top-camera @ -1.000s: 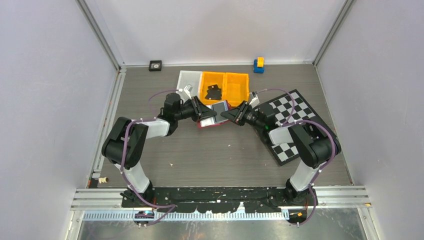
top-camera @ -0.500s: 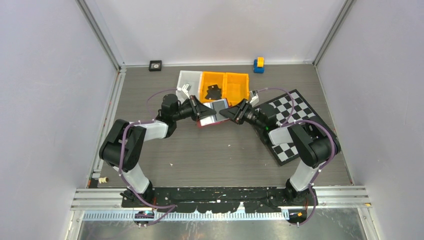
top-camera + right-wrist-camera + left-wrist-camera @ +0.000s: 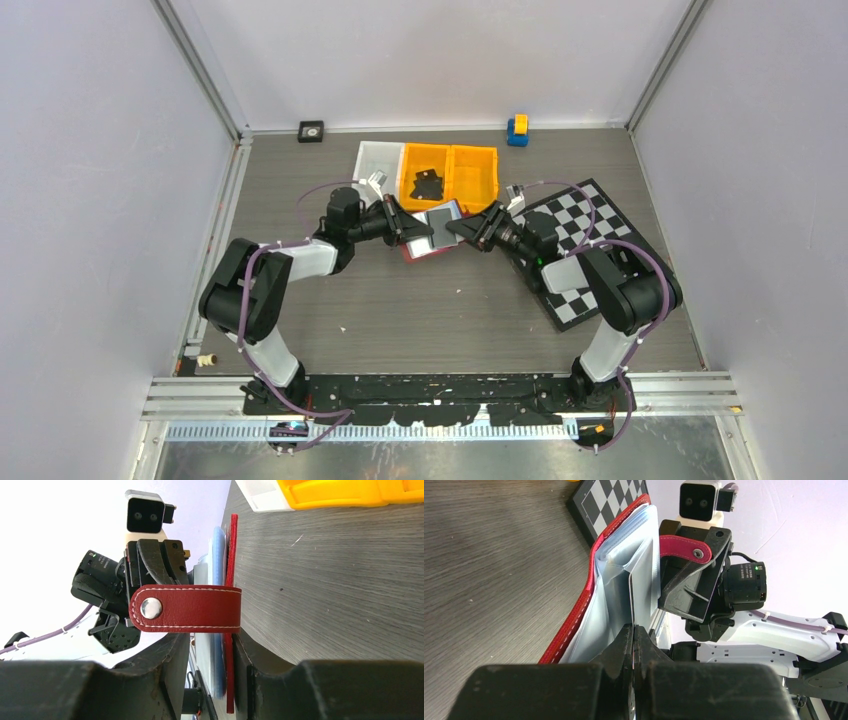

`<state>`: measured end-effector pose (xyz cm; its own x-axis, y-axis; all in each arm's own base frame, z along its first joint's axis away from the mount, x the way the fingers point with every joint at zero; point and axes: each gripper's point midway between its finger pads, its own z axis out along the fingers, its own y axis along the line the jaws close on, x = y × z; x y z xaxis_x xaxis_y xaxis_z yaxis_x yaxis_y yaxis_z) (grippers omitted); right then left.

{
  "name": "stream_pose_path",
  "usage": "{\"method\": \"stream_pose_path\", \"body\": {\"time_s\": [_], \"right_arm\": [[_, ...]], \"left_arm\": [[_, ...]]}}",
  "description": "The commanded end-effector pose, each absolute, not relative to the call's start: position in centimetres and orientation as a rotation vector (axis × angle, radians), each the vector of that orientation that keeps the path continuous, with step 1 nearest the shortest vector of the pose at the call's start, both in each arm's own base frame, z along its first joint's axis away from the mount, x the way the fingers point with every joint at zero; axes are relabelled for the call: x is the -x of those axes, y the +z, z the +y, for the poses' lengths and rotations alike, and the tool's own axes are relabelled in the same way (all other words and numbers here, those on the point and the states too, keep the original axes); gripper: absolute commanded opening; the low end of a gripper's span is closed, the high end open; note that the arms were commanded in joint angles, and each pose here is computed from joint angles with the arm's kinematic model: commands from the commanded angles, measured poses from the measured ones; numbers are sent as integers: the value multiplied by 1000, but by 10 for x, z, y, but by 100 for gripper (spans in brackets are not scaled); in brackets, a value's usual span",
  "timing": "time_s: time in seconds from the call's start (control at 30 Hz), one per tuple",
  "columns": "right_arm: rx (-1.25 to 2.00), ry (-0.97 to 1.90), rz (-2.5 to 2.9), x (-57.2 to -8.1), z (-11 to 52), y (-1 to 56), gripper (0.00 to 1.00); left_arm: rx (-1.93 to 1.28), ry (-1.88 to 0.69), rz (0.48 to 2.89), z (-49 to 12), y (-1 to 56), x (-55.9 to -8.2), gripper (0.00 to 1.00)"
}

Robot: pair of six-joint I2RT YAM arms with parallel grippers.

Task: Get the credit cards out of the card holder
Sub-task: Remove the credit card from the card holder.

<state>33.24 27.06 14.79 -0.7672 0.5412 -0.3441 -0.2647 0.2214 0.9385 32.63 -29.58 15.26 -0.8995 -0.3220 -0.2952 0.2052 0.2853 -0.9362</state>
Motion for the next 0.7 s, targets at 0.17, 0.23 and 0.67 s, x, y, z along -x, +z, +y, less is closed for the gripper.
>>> {"method": "stream_pose_path", "body": {"time_s": [0.17, 0.23, 0.67], "right_arm": [[-192, 1620, 1728, -335, 267, 182, 22], [-192, 1620, 1729, -336, 267, 182, 15], [-198, 1654, 1725, -336, 269, 180, 14]], "left_arm": [[29, -1658, 2092, -300, 169, -326, 0], [21, -1672, 2076, -300, 172, -325, 1], [-43, -1794, 1936, -304, 204, -317, 12]]}}
